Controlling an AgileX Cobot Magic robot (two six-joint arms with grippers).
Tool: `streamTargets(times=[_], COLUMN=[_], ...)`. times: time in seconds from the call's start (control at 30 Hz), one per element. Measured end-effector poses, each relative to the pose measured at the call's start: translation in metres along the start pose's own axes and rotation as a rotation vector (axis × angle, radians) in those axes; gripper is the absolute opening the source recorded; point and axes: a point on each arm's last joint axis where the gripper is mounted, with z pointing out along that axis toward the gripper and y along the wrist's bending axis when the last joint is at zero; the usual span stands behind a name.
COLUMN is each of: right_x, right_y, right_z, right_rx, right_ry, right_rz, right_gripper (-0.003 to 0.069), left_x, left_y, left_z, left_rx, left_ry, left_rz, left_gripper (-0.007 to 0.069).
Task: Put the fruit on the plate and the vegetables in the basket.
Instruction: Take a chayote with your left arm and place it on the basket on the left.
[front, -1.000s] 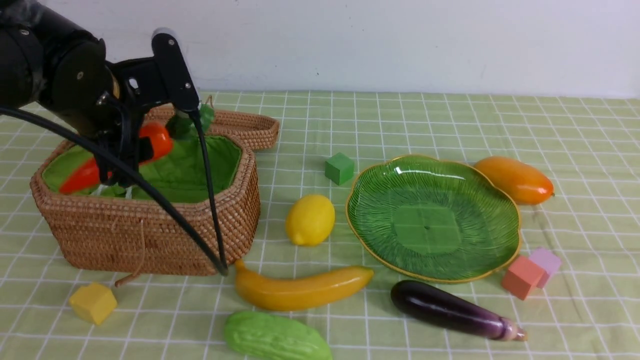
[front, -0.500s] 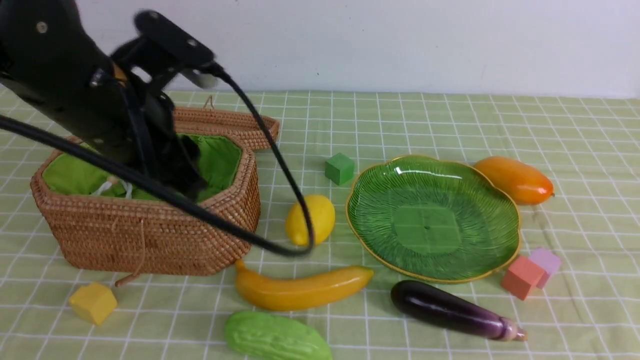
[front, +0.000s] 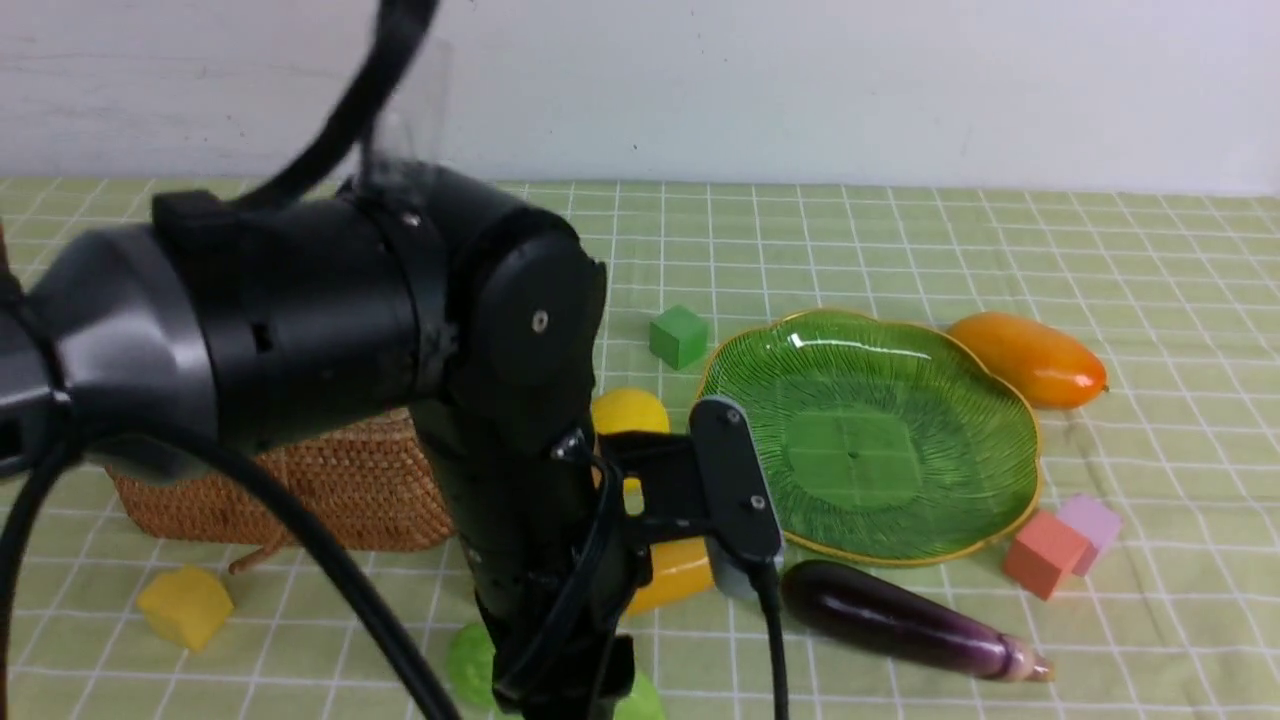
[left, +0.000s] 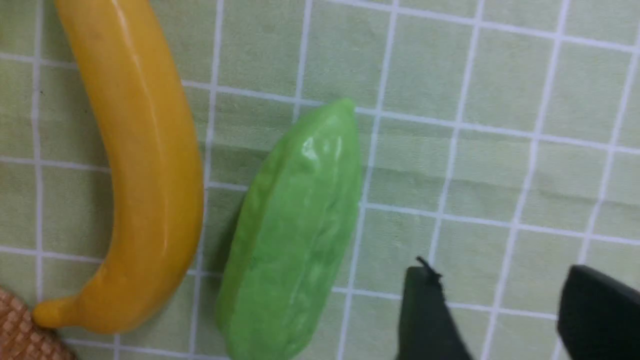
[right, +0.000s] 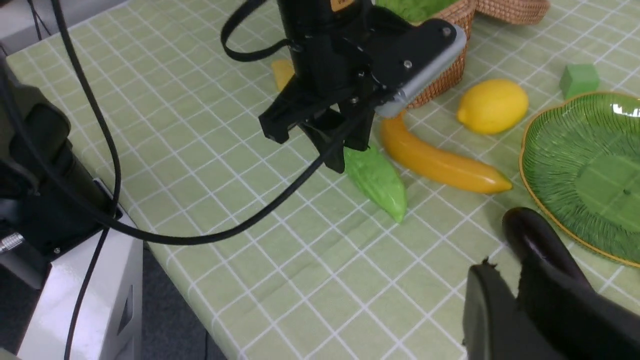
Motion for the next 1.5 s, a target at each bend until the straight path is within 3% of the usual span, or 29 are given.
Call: streamTargets(times=[0.13, 0.23, 0.37, 0.6, 0.77, 1.03, 1.23, 1.5], right_x=[-0.003, -0.003, -0.003, -0.002, 0.0, 0.002, 0.004, 0.005], right_y=[0.001, 0.001, 0.001, 0.001, 0.001, -0.001, -0.009, -0.013], right_z=[-0.003, -0.004, -0.004, -0.004, -0.004, -0.004, -0.005, -0.005], right_rx=[0.005, 0.005, 0.005, 0.002, 0.006, 0.031, 0.114, 0.161], right_ry=[-0.008, -0.008, -0.007, -0.002, 0.027, 0.044, 0.07, 0.077], right_rz=[-0.009, -0.01, -0.011, -0.011, -0.017, -0.025, 0.036, 0.061], right_gripper=[0.0097, 0.0097, 0.0099, 0.0107, 0.0107, 0.0112, 0.0117, 0.0121], left_x=[0.006, 0.007, 0.006, 0.008, 0.009, 0.009, 0.009, 0.009], left_y=[0.005, 0.01, 0.017, 0.025, 0.027, 0.027, 0.026, 0.017], left_z=[0.021, 0.033, 0.049, 0.082, 0.092, 0.092, 0.09, 0.049], left_rx=[-0.089, -0.15, -0.184, -0.182, -0.183, -0.183, -0.176, -0.195], left_ry=[-0.019, -0.027, -0.008, 0.084, 0.11, 0.111, 0.115, 0.028], left_rz=[0.03, 0.067, 0.104, 0.166, 0.184, 0.182, 0.159, 0.108], left_gripper=[0.0619, 0.0658, 0.0631, 0.0498, 0.0457, 0.0453, 0.0453, 0.0453])
